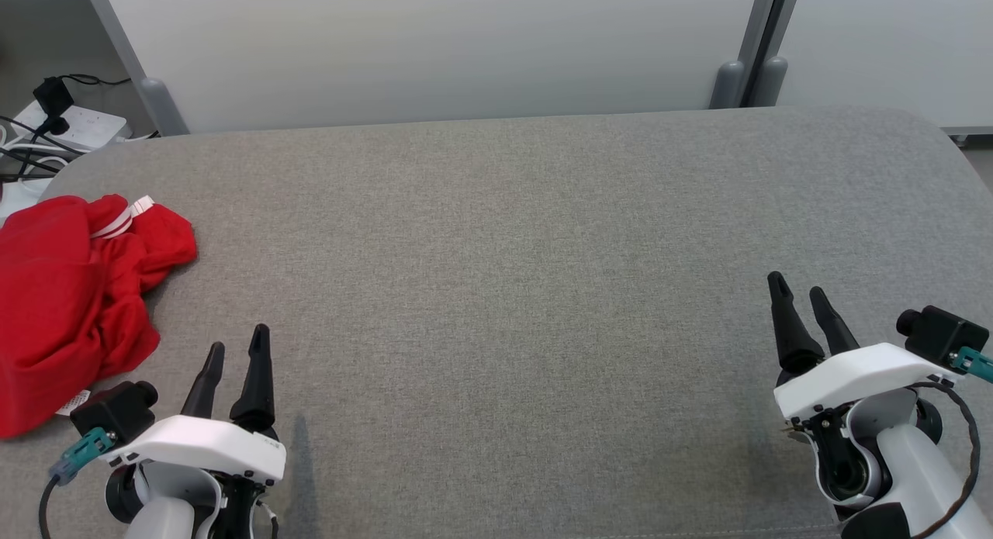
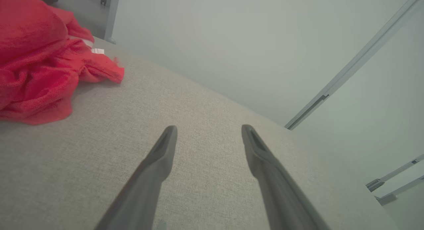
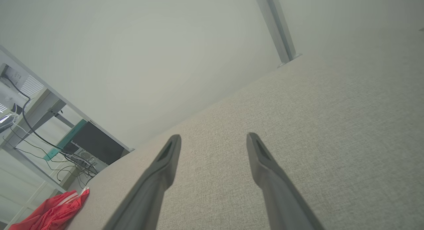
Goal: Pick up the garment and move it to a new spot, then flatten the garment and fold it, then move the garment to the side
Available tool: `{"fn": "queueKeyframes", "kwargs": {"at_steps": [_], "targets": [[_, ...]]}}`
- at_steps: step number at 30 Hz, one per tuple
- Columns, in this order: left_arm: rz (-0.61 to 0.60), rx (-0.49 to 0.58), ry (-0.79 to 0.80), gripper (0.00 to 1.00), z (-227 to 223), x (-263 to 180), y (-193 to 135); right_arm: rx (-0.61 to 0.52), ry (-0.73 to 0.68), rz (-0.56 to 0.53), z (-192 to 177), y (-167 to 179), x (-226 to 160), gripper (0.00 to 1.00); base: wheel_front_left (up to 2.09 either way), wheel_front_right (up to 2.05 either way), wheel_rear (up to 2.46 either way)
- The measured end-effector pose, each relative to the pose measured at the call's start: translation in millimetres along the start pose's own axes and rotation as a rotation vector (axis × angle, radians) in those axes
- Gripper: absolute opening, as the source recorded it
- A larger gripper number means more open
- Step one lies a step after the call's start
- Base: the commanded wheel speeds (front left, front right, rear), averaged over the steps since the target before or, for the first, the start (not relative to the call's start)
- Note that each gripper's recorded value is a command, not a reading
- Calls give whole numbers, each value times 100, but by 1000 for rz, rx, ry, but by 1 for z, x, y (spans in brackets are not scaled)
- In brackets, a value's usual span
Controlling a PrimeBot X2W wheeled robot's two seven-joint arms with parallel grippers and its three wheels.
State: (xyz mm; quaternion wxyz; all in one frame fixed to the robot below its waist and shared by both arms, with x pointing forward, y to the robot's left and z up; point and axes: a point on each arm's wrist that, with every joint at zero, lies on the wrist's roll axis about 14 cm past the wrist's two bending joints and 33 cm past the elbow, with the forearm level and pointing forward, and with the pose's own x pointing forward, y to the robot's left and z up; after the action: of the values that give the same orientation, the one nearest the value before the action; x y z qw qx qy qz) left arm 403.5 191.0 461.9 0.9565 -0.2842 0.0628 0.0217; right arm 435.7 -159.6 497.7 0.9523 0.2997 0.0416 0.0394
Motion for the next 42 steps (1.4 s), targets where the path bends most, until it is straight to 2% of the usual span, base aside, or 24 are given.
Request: {"fn": "queueKeyframes", "kwargs": {"at_steps": [42], "targets": [[-49,508,-97,100,29,22,-10,-529,-80,97,34,19,30,100,0,0,0]]}}
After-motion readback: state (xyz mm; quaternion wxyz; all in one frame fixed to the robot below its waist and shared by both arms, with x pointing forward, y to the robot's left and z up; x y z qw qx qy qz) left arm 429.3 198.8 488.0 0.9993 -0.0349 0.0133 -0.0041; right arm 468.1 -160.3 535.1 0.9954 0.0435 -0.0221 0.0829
